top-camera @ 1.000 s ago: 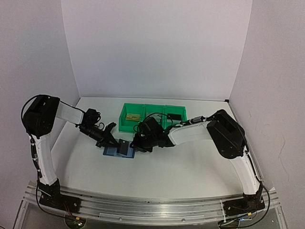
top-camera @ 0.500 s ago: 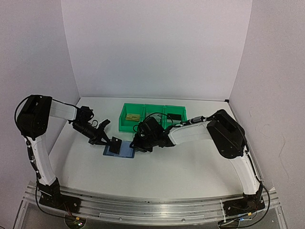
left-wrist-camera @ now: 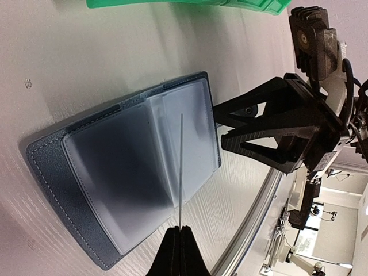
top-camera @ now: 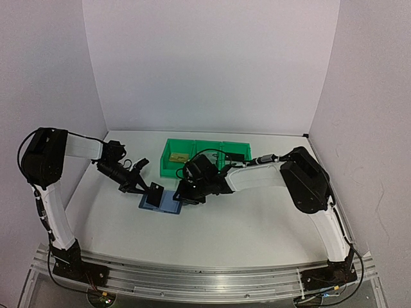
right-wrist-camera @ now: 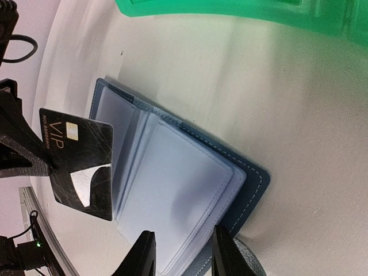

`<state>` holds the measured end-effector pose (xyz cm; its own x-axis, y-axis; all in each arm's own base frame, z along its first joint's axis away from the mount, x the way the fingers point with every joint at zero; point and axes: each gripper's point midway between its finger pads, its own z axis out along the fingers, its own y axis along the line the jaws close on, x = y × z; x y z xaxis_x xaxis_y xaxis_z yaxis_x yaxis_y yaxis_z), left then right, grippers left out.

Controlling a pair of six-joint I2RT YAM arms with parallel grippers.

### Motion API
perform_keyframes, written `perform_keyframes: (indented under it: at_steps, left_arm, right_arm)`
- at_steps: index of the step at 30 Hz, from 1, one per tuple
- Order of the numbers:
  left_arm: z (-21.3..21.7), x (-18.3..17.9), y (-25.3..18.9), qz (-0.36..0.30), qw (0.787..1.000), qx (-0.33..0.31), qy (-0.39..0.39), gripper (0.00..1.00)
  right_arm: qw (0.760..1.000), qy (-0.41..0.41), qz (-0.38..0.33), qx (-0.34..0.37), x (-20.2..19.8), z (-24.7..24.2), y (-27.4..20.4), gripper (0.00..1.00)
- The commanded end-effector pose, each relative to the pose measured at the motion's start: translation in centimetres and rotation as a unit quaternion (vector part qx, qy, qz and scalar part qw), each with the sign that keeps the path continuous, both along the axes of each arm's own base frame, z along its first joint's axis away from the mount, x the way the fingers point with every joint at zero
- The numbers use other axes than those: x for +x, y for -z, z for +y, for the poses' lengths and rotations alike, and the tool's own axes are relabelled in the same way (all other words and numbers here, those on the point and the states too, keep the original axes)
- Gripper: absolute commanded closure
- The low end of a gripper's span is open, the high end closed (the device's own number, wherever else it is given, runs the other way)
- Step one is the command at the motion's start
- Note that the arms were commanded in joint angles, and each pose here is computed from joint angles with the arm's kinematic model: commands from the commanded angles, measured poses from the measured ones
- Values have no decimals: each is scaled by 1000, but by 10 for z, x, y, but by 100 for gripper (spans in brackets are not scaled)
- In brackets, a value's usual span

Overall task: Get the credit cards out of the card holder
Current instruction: Place the credit card in the storage box.

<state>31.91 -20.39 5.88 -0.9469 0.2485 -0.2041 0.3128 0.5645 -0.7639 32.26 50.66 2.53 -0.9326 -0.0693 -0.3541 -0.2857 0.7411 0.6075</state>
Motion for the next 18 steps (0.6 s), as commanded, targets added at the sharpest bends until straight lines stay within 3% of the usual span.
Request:
perform_keyframes:
  at_steps: [1, 6, 11, 14, 18]
  left_arm:
    - [-5, 13, -28, -30, 999, -17, -6, 100]
    - [-4, 14, -11, 39, 998, -6, -51, 100]
    - [-4, 17, -4, 72, 995, 0, -70, 100]
    - [-7, 21, -11, 82, 993, -8, -80, 100]
    - [-8, 18, -12, 94, 992, -14, -86, 100]
  right_arm:
    - [999, -28, -21, 39, -2, 16, -43, 65]
    - [995, -34, -49, 76, -3, 31, -63, 56]
    - [969, -60, -237, 25, -15, 42, -96, 45]
    - [920, -104, -377, -20, -37, 46, -100, 38]
    - [829, -166, -528, -80, -61, 58, -101, 29]
